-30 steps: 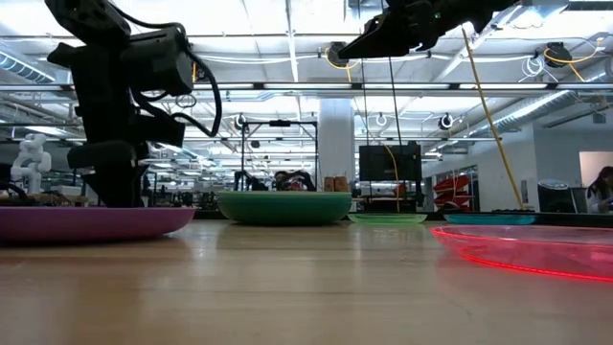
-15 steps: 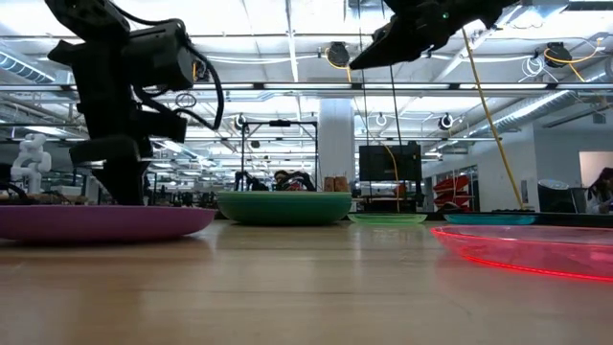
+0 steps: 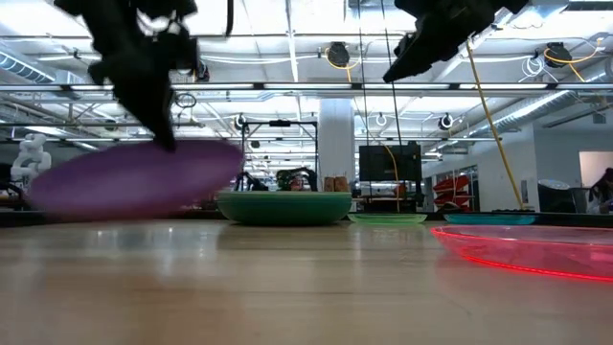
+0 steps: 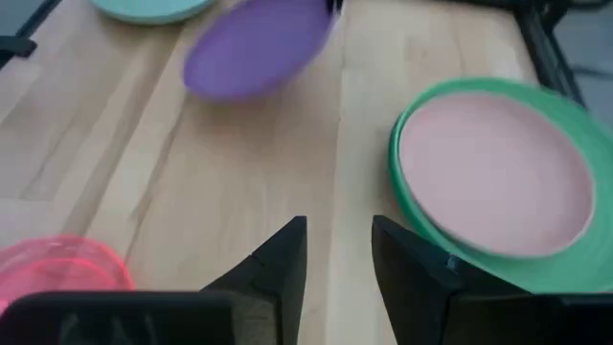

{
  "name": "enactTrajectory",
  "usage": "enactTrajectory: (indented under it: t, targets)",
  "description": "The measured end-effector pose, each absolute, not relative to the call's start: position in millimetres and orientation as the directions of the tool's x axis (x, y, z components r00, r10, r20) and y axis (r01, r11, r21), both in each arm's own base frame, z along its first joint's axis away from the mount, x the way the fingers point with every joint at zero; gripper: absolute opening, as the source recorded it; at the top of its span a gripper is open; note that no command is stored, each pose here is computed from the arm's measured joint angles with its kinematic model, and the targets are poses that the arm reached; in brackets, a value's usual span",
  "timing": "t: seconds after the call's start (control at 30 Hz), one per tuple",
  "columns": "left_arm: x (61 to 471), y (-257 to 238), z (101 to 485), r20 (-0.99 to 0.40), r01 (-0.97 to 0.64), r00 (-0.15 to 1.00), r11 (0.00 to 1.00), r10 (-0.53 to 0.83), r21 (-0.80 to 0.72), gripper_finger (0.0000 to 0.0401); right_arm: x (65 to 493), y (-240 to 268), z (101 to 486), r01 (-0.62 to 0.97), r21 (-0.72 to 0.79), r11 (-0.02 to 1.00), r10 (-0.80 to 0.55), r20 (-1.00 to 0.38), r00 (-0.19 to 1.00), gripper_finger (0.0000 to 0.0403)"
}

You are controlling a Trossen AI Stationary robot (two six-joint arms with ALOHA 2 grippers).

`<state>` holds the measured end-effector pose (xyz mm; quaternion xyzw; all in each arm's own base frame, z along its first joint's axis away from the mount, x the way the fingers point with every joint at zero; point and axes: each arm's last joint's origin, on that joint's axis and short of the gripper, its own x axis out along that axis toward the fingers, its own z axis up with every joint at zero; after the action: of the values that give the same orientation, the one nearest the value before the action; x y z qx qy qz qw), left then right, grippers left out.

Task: Stack plastic plates
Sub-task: Stack the purple plate on top of the light pink plate

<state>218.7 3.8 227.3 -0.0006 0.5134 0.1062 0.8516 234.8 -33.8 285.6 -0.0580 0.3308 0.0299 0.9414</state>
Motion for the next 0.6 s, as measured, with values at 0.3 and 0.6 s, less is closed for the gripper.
enactTrajectory:
  t: [0.3, 0.6]
  targets:
    - [231, 36, 304, -0.719, -0.262, 0.644, 0.958, 0.261, 0.114, 0.0010, 230, -17, 279, -0.027, -0.099, 0.995, -0.050, -0.701, 0.711, 0.0111]
    - [251, 110, 311, -0.669, -0.455, 0.649, 0.890, 0.363, 0.042, 0.0010, 217, -4, 291, -0.037, -0.135, 0.990, -0.064, -0.670, 0.740, 0.0111]
